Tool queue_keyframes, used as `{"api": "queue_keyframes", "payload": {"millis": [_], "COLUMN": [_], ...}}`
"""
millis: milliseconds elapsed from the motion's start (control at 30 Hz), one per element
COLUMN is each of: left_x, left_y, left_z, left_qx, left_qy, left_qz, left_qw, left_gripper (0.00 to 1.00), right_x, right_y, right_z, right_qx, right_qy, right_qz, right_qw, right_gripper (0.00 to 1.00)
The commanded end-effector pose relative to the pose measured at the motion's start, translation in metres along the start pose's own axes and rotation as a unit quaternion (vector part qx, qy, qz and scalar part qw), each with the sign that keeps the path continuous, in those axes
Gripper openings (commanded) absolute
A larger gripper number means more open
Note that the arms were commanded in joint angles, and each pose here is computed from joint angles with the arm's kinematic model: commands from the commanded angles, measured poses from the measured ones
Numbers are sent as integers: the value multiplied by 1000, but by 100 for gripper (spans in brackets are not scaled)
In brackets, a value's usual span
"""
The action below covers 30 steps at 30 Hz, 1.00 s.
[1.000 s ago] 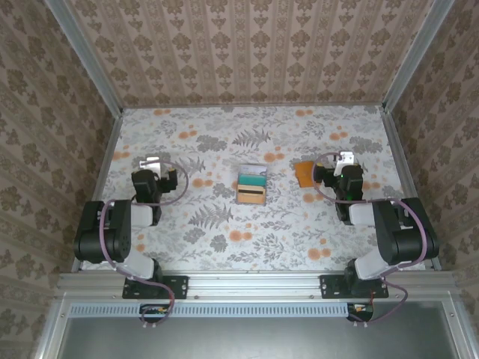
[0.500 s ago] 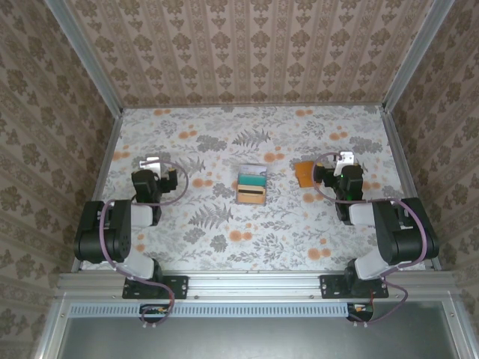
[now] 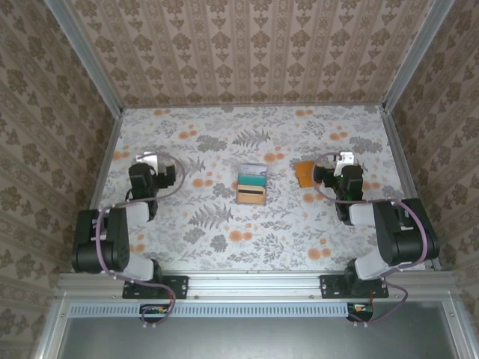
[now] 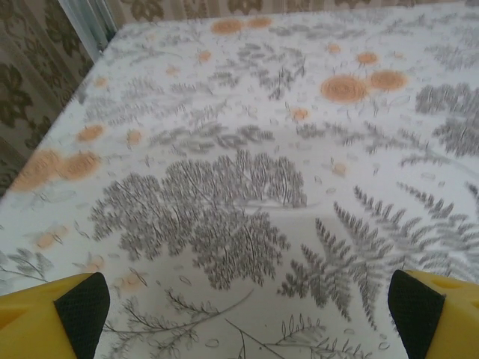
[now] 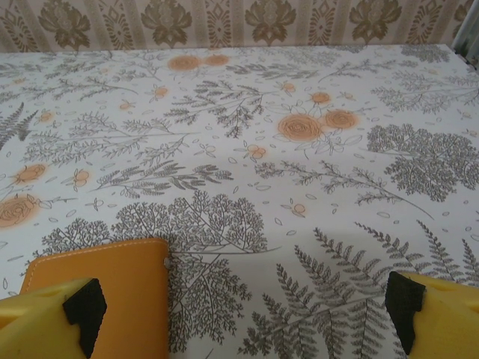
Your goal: Take the credit cards out of the card holder
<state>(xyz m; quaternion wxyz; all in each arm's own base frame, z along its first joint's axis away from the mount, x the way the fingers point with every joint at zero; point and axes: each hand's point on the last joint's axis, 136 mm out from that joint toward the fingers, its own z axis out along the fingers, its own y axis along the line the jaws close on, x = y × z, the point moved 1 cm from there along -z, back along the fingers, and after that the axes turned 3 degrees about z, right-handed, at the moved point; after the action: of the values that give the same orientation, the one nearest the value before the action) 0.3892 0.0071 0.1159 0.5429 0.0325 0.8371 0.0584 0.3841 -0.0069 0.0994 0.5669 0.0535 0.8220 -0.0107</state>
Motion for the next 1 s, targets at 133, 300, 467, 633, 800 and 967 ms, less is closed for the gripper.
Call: {"api": "queue_keyframes", "payload": {"millis": [133,300,467,633,800,967], "left_x": [-64,-77,-73,-61,-47,-30], "left_y": [57,50,6,-44,-84,-103], "left_z": [-57,-89,-109,-127,-138,-145], "left_qx": [-145,-117,-35,9,50,77], "left_qy": [45,88,92,96,105,122], "left_qz": [-186,-291,-294,-222,-164,-141], "left_qw": [971,945,951,970,980,979], "left_gripper": [100,100,100,100,100,100], "right_x": [-46,-63,-57,-36,-17,3], "right_y": [-24,-21,21,45,65,84], "right_z": [-31,-43,-25,-1,21,36], "right_qx": [95,105,-1,-13,0,8], "right_qy": [36,73,144,229,293,345], "right_qz": [104,234,246,214,155,91], "right_qw": [989,964,959,950,944,934], "right_gripper": [100,100,100,100,95,85]}}
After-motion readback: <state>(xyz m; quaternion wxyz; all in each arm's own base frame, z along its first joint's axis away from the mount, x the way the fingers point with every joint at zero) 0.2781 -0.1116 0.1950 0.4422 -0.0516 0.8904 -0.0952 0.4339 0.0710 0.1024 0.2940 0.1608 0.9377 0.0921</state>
